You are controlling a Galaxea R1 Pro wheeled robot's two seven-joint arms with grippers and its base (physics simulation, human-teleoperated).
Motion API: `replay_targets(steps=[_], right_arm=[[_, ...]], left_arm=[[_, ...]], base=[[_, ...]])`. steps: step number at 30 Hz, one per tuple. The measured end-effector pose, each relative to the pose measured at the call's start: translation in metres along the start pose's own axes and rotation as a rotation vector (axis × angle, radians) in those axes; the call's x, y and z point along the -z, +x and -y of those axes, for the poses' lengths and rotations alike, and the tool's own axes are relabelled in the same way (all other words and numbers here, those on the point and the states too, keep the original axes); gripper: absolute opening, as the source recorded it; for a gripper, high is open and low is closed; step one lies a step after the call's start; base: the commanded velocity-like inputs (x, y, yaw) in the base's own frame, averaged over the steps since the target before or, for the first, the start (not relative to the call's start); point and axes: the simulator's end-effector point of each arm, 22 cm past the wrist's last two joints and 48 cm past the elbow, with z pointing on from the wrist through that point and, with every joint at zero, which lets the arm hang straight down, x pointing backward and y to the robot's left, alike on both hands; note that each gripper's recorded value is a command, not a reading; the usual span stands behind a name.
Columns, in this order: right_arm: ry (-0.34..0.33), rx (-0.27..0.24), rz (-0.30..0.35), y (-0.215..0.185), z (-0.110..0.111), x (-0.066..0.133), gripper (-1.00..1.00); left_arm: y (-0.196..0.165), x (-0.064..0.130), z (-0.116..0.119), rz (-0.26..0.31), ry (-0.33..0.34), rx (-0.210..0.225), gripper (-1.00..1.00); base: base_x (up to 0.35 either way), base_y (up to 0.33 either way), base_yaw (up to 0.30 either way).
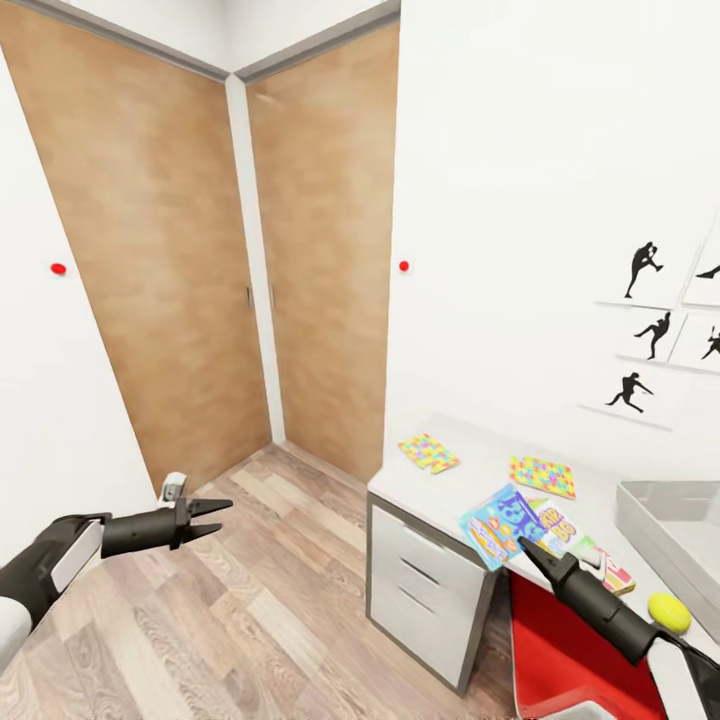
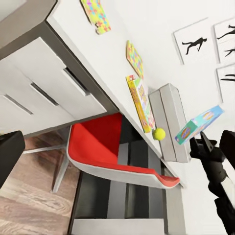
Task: Put all the toys in the child's room - the three board games (two on the bed and one on the table), the two jigsaw puzzles on the table, and the tennis ball on the table - inside the toy box on the table in the child's room.
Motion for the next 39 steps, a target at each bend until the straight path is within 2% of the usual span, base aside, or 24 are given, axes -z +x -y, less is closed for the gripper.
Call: replay_targets(steps=[8, 16, 23, 39], right_arm=[[0.014, -0.025, 0.004, 0.000, 0.008, 0.005, -1.00], [0.022, -0.029, 0.005, 0.001, 0.013, 0.005, -1.00], [0.038, -0.040, 0.035, -0.007, 0.022, 0.012, -1.00], [0.049, -0.051, 0.038, -0.006, 0.028, 0.015, -1.00]], left_arm=[[0.001, 0.002, -0.002, -0.007, 0.012, 0.003, 1.00], [0.003, -0.001, -0.007, -0.012, 0.008, 0.010, 1.00], [0.005, -0.003, -0.009, -0.016, 0.007, 0.016, 1.00], [0.006, -0.004, -0.012, -0.016, 0.006, 0.019, 1.00]], base=[[0.000, 0.000, -0.143], [0.000, 0.000, -0.200], [0.000, 0.000, -0.233], [0.010, -0.004, -0.267]])
